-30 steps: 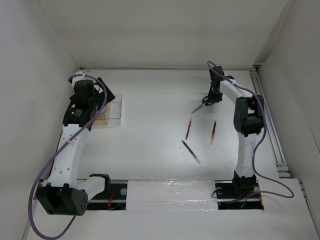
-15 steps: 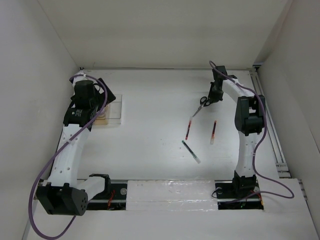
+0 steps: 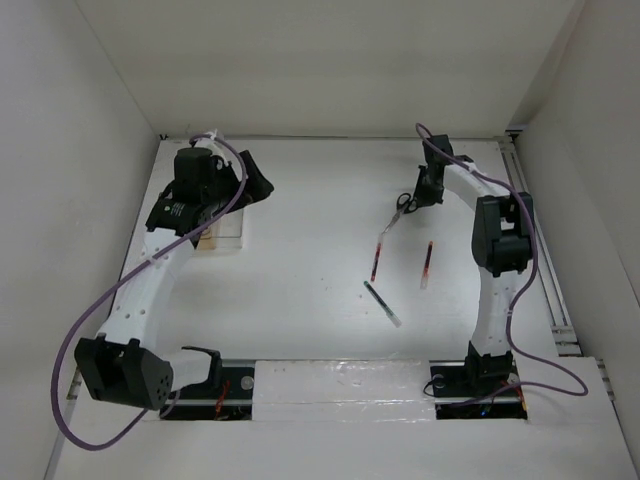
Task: Sort the stationery into containers
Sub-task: Pick up the scissors from the center of the board, then place the scissors in the storage box.
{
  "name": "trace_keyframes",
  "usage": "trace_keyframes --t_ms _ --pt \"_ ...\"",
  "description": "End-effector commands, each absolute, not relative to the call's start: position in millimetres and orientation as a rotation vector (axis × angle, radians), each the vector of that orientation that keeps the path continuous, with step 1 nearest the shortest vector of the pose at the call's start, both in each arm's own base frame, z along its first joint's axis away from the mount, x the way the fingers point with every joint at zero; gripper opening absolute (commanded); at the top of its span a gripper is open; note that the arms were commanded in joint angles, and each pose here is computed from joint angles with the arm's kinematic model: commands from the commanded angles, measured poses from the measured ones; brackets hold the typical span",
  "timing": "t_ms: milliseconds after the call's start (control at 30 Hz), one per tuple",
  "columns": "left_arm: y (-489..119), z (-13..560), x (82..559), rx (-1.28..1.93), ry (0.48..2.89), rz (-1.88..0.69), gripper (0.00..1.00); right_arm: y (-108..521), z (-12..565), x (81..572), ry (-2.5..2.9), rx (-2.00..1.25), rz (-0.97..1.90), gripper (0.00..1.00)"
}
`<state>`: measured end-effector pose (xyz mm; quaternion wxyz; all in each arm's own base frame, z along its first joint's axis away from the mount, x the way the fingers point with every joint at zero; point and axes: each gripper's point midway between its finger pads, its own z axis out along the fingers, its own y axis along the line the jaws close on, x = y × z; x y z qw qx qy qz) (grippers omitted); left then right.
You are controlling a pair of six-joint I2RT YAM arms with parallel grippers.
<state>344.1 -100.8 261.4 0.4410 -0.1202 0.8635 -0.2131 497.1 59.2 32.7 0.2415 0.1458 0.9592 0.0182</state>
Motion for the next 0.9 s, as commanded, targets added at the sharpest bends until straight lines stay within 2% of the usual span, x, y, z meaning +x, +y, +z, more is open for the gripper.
trace_keyframes --t_ms 0,267,400,667,867 --pt "-135.4 294.3 352.3 -0.143 2.085 -0.716 1.00 85.2 94.3 515.9 2.432 0.367 0.152 0.00" --pt "-184.7 330.7 347.2 0.048 1.947 -1.082 1.00 111.4 151.1 516.1 2.261 0.369 0.223 0.00" --pt "-191.7 329.6 344.3 0.094 1.918 -1.138 1.00 139.6 170.3 504.6 2.261 0.292 0.341 0.00" --pt "-196.7 316.2 336.8 0.176 1.922 -1.166 1.00 258.4 230.0 446.8 2.177 -0.003 0.557 0.00" --pt "-195.3 300.4 338.3 0.159 1.980 -1.152 1.00 313.1 281.4 423.0 2.078 -0.107 0.679 0.00"
